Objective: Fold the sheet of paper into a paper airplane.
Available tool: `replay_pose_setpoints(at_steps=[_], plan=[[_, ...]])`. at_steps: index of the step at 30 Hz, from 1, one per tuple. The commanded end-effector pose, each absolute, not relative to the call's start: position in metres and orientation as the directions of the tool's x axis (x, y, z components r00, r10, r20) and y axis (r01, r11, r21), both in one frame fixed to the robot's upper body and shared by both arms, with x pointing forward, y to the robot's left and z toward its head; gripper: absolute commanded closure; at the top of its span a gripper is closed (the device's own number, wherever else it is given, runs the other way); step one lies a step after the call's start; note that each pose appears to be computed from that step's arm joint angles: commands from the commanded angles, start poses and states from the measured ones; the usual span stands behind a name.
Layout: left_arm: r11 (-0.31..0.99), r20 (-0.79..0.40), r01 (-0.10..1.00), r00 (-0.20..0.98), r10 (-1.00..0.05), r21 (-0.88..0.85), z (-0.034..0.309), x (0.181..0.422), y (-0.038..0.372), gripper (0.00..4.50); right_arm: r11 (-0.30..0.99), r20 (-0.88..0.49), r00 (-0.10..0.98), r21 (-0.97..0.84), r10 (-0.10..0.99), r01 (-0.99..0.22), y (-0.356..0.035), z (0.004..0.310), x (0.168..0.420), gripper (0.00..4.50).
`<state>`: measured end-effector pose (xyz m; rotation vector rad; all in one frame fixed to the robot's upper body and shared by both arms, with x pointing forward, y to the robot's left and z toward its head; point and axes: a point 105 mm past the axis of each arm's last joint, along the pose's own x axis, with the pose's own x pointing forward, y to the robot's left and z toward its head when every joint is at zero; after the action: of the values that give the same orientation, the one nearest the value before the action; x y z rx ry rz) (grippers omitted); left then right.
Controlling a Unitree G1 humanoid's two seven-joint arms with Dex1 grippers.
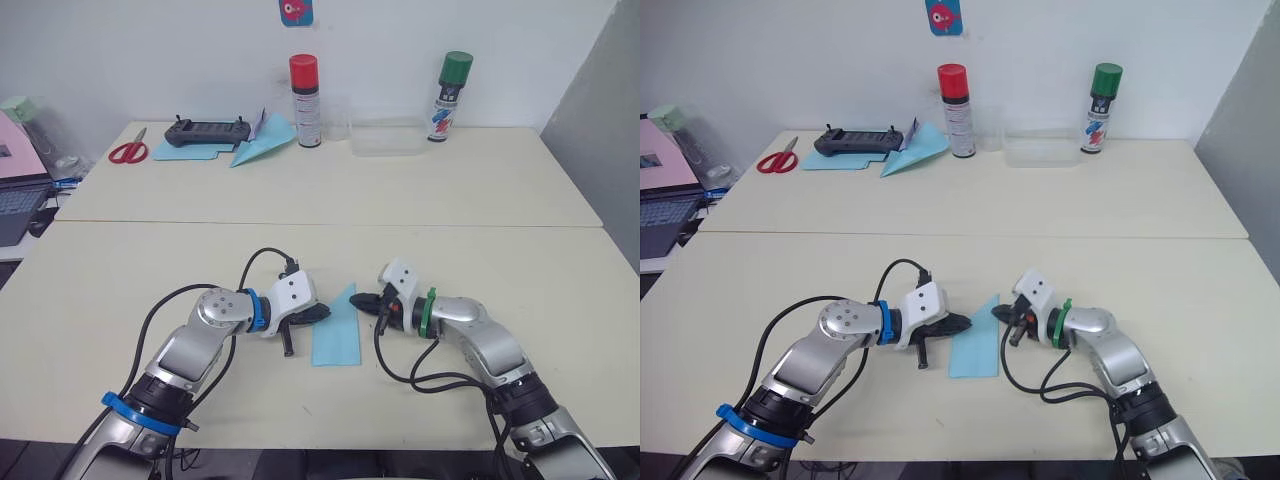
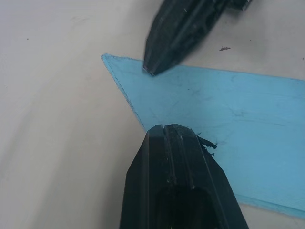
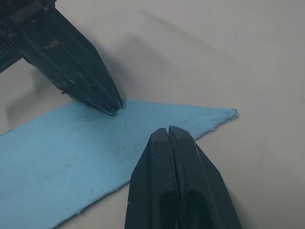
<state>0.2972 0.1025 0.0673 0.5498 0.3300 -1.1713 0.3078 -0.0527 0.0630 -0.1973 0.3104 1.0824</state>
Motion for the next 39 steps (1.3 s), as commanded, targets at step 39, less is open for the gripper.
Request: replay_pose_setpoints(at_steps=[39], plan=[[0.295,-0.586,0.94,0.337,-0.737,0.17,0.045,0.295,0.109,4.5,0.129,-0.327,0.046,0.236,0.944,-0.963,-0.059,0.119,0.252,4.47]])
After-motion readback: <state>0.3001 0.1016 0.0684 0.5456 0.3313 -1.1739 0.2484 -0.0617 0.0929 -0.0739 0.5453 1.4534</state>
